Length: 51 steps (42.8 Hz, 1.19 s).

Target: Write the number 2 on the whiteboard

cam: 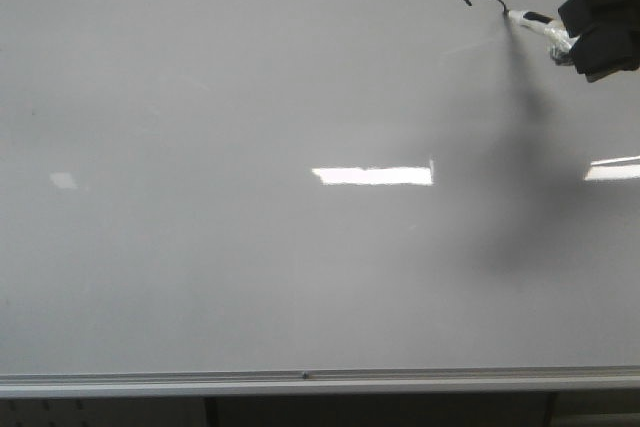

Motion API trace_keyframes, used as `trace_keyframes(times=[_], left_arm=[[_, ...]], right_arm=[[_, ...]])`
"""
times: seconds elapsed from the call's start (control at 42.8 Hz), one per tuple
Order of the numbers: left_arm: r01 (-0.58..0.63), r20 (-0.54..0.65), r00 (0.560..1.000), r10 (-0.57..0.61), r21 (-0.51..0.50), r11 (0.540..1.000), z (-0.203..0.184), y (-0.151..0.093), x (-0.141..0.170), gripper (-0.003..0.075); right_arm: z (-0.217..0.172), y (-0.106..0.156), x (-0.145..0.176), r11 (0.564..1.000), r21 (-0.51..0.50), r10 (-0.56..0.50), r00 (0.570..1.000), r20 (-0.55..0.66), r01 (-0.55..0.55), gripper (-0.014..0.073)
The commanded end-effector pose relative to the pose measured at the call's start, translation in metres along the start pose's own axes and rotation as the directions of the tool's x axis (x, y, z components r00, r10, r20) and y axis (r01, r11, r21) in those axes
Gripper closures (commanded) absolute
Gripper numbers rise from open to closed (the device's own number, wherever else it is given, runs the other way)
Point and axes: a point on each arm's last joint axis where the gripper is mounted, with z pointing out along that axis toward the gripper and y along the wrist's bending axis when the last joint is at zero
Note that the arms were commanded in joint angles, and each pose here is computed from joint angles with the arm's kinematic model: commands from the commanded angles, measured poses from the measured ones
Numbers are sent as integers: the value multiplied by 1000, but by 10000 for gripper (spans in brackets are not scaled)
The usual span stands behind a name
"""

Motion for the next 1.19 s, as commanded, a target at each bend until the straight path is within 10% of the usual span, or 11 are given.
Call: trace_keyframes(times=[0.0, 0.84, 1.167], left_arm=[[15, 91, 996, -15, -7, 1000, -7, -1, -11, 136], [15, 95, 995, -14, -10, 1000, -7, -1, -12, 136], [-98, 142, 986, 87, 74, 992, -7, -9, -16, 136]], right_arm=[[-7, 1, -14, 1000, 0, -16, 998, 53, 16, 561], [-25, -10, -14, 1000, 7, 7, 1000, 12, -7, 561], [-95, 29, -13, 968, -236, -119, 984, -134, 85, 561]])
